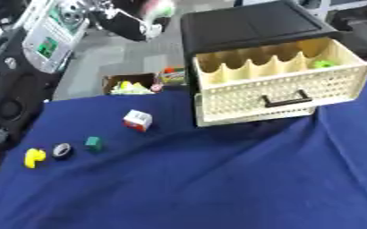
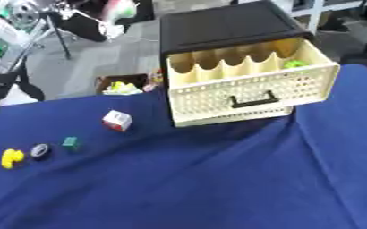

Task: Pick up objects from table and place into drawer.

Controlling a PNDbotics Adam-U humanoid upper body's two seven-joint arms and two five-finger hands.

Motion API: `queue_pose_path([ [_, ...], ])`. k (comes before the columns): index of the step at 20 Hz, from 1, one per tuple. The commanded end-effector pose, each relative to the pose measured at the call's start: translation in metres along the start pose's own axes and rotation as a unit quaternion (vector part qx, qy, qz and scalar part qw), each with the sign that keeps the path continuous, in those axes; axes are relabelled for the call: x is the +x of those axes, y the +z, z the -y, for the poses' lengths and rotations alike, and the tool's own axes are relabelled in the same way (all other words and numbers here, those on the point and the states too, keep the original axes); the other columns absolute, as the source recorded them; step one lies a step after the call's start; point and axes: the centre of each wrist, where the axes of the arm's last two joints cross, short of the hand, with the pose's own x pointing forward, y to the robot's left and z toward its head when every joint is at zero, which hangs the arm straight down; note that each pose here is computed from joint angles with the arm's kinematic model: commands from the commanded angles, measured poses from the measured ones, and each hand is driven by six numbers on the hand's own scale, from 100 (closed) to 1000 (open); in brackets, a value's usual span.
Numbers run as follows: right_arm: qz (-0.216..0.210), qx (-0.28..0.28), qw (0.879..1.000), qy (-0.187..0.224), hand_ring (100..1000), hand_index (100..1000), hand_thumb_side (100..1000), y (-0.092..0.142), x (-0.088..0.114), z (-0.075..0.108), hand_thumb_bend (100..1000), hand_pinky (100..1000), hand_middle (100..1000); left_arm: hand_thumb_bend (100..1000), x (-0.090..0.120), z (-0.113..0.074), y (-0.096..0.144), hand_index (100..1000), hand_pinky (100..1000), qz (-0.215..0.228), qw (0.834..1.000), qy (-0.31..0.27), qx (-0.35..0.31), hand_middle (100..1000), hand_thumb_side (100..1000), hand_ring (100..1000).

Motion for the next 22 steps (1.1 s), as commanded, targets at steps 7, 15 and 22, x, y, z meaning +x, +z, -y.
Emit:
queue_pose_path([
  [7, 0.028, -0.013, 0.999, -0.015, 334, 729, 1000, -0.008, 0.013, 0.002, 148, 444, 310, 126, -0.004, -0.016, -0.011, 641, 100, 0.024, 0.997, 0.005, 0.075, 371, 188, 210],
  [15, 0.036, -0.017, 0.999, -0.025, 329, 728, 1000, -0.012, 0.018, 0.001, 154, 442, 307, 130, -0.003, -0.012, -0.012, 631, 100, 0.101, 0.99, 0.035, 0.091, 354, 212, 197],
  [22, 0.036, -0.019, 0.999, -0.032, 326, 728, 1000, -0.014, 0.021, 0.001, 154, 441, 305, 160, -0.014, -0.002, -0.014, 632, 100, 0.091, 0.988, 0.058, 0.106, 349, 238, 188],
])
